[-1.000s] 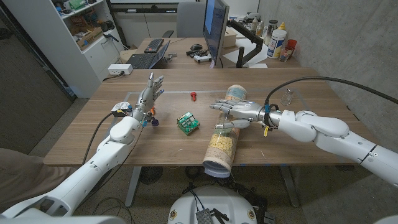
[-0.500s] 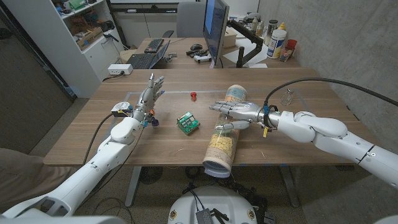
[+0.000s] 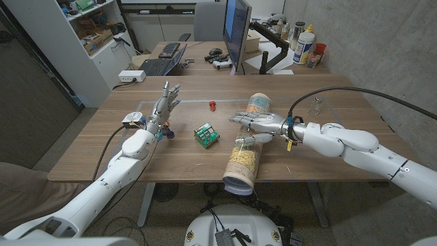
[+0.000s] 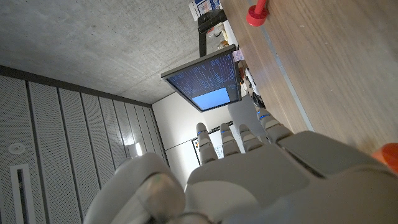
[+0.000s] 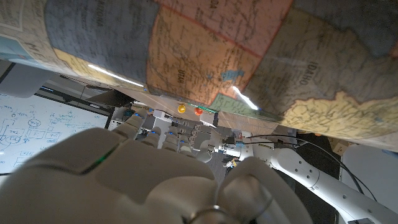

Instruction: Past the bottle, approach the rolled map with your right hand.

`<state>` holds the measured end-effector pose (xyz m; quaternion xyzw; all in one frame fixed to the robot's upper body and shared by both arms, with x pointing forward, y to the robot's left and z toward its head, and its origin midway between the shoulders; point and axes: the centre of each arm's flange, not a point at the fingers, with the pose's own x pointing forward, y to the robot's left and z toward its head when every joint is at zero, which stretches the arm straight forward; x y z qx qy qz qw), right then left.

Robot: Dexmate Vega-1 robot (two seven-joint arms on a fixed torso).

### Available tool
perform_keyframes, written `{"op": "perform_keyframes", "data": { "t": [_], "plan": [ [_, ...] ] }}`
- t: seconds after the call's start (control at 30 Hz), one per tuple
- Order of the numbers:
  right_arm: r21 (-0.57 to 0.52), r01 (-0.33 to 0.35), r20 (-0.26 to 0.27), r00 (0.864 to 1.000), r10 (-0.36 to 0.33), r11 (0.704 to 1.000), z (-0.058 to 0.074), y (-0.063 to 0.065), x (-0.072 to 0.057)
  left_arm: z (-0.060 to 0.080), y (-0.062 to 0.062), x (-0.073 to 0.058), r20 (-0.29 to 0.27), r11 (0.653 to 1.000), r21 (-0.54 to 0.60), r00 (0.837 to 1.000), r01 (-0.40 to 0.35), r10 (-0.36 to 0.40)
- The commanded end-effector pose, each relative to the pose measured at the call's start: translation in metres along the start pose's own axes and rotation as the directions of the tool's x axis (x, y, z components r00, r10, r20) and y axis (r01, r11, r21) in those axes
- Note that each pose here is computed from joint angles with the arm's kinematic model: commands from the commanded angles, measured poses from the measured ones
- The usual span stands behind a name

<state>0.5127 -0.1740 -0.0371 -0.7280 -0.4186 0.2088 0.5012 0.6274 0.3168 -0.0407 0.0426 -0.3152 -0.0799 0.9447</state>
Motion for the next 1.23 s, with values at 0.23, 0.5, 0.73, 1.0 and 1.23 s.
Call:
{"op": "perform_keyframes", "data": {
  "t": [0.23,0.5,0.73,1.0,1.23],
  "plan": [
    [-0.005,-0.014,-0.002,1.0,0.014,1.0,0.003,0.006,0.006,-0.002,0.004,-0.002,0.0,1.0,-0.003,1.0,-0.006,0.006],
    [-0.001,-0.018,-0.008,1.0,0.018,1.0,0.003,0.008,0.006,-0.002,0.002,-0.003,0.0,1.0,-0.004,1.0,-0.008,0.008],
    [-0.001,-0.015,-0.012,1.0,0.015,1.0,0.003,0.01,0.004,-0.003,-0.002,0.0,0.0,1.0,0.001,1.0,0.0,0.0],
    [-0.003,-0.005,-0.014,1.0,0.005,1.0,0.001,0.011,0.003,0.0,-0.004,0.004,0.007,1.0,0.009,1.0,0.002,-0.002],
    [0.002,-0.004,-0.007,1.0,0.004,1.0,0.002,0.013,0.005,0.001,-0.003,0.004,0.009,1.0,0.012,1.0,0.004,-0.004]
  ]
}}
